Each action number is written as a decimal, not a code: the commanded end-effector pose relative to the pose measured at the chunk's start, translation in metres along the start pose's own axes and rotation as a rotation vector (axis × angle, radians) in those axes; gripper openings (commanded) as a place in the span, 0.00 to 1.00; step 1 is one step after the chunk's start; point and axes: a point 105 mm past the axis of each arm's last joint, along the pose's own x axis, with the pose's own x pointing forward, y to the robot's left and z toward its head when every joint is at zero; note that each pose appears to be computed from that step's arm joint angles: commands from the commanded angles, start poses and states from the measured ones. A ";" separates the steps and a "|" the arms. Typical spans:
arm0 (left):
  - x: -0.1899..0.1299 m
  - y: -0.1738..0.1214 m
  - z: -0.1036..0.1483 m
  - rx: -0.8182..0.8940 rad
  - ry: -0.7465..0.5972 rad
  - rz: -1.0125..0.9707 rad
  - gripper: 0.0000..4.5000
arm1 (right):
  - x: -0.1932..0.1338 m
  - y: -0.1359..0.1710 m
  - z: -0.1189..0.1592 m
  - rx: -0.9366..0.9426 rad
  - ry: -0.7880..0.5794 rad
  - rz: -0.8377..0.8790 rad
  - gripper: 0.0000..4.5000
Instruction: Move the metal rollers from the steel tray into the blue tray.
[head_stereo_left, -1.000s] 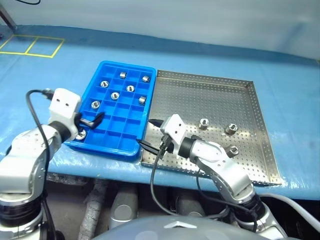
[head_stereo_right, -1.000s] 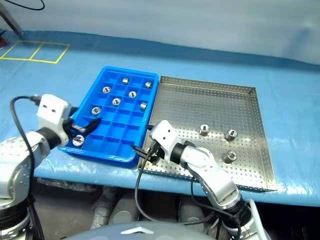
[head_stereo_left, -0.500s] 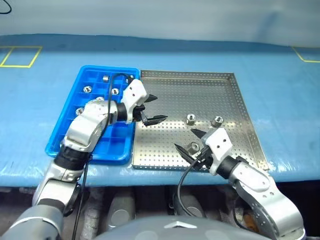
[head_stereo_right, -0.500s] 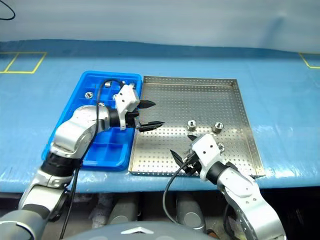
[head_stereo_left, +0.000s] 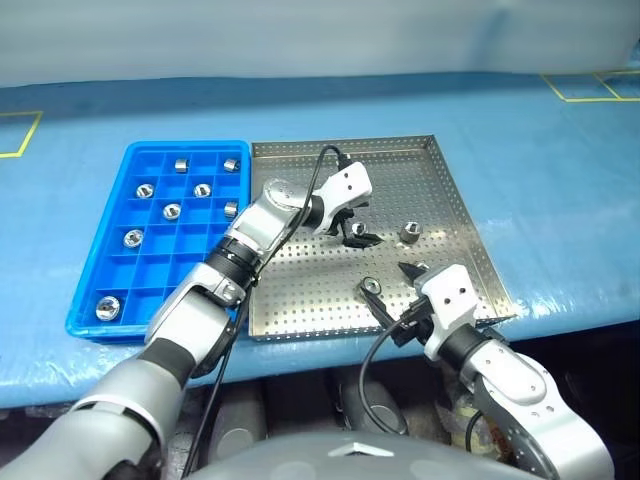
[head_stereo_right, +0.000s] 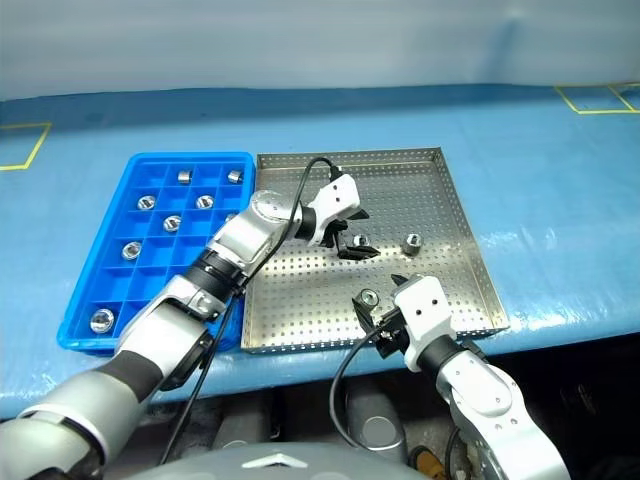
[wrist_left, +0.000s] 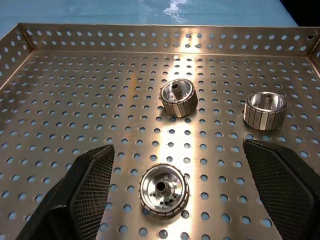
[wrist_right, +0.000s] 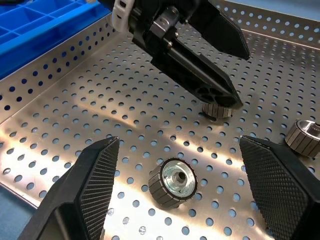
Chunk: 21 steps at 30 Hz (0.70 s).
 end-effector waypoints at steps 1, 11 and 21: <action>0.004 0.005 0.003 0.058 0.035 0.017 1.00 | -0.003 0.003 0.017 -0.026 -0.069 -0.010 0.90; 0.006 0.005 -0.020 0.039 0.125 0.012 0.96 | -0.001 0.001 0.018 -0.028 -0.075 -0.018 0.90; 0.006 0.007 -0.022 0.007 0.109 0.044 0.37 | 0.002 0.001 0.019 -0.036 -0.080 -0.009 0.90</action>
